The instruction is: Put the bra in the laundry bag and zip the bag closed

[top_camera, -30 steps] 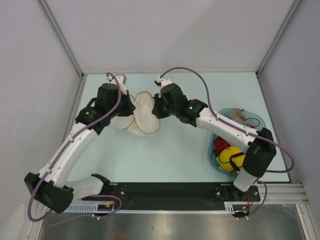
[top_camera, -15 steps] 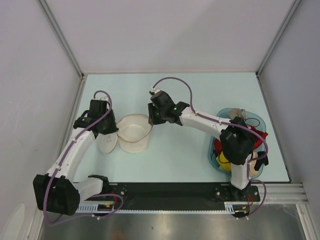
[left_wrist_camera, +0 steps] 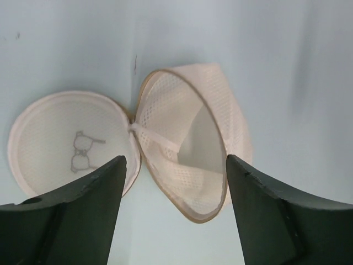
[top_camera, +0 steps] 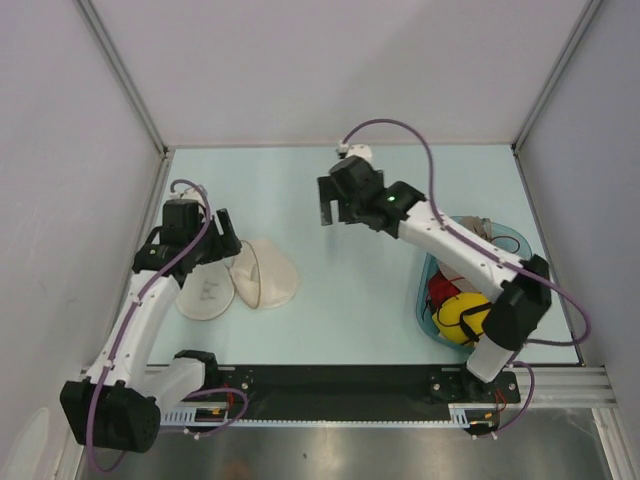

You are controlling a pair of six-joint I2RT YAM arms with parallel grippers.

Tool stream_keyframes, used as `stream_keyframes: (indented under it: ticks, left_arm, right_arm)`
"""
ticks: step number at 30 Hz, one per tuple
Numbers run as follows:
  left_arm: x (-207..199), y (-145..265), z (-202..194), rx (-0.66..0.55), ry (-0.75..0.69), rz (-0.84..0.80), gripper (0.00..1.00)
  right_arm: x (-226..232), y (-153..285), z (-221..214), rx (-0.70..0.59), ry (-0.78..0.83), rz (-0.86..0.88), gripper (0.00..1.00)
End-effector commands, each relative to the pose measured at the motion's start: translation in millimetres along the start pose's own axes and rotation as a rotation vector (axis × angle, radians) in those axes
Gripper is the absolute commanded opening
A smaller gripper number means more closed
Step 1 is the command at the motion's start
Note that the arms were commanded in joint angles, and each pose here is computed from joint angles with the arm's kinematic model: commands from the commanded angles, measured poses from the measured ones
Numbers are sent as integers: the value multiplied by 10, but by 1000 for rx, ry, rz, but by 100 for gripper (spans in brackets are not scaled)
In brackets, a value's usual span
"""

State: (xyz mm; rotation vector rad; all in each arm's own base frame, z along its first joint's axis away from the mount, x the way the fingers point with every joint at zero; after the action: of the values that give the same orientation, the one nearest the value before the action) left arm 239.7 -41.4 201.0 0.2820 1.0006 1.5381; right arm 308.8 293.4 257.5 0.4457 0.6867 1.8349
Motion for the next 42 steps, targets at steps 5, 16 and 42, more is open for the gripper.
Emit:
stream_keyframes:
  ticks: [5,16,42]
  left_arm:
    - [-718,523,210,-155,-132,-241,79]
    - [-1387,721,-242,-55,-240,-480,76]
    - [-1250,822,-312,-63,-273,-463,76]
  right_arm:
    - [-1908,227,-535,85,-210,-451,100]
    - [-3024,-141,-1262,105,-348,-647,85]
    - [-3269,-185,-1184,89,-333,-733,25]
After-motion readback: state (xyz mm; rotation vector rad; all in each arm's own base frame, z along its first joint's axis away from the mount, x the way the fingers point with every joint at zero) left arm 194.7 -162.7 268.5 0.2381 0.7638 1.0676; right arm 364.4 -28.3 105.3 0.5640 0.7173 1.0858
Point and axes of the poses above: each gripper's point midway between its finger pads, its own y axis back along the fingers, its own x axis along the line the jaws close on, z = x × y, the point moved 5 cm from there along y, back along the fingers, and after that the axes turned 10 degrees about y, right-handed, at the moved point
